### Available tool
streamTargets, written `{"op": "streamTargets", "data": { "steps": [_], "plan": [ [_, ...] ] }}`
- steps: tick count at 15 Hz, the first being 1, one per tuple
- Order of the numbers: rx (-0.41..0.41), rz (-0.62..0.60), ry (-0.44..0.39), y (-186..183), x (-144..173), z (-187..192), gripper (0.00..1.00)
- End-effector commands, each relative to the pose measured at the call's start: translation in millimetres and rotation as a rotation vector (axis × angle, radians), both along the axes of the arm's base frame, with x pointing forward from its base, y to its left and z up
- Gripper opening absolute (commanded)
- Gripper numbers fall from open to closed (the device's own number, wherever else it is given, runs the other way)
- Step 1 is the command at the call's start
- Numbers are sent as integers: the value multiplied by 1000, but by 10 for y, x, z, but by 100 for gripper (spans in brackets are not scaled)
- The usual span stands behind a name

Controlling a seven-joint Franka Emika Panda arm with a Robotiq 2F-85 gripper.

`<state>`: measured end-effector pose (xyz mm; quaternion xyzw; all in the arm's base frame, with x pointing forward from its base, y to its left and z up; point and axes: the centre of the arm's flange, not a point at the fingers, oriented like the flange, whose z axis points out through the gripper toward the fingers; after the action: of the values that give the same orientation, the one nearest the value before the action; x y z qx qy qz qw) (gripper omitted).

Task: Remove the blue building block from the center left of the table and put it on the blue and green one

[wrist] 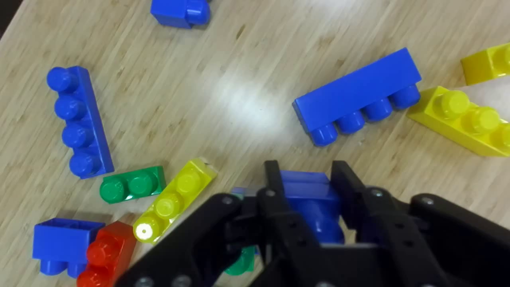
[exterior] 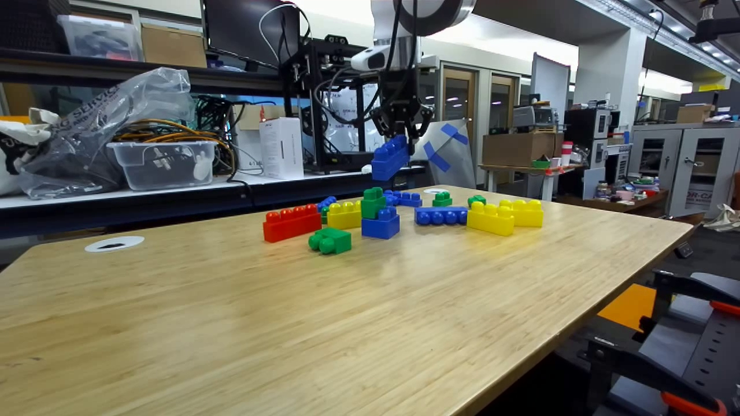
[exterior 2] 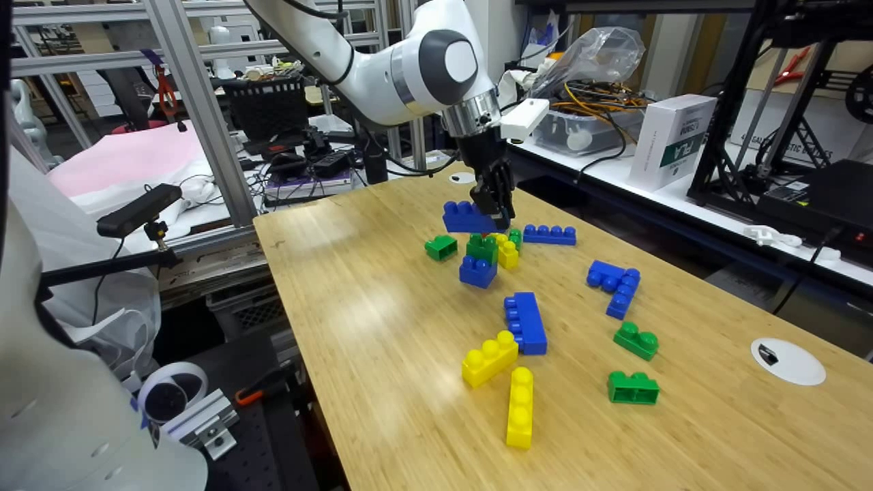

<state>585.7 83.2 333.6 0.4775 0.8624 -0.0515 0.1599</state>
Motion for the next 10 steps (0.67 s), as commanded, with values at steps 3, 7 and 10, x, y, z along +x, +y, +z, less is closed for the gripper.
{"op": "streamTargets", "data": {
  "steps": [3,7,10],
  "plan": [
    [65,156,27,-86,32,-309,11],
    [93,178,79,-91,3,-511,11],
    [105,181,88,-78,-5,-546,11]
  ]
}}
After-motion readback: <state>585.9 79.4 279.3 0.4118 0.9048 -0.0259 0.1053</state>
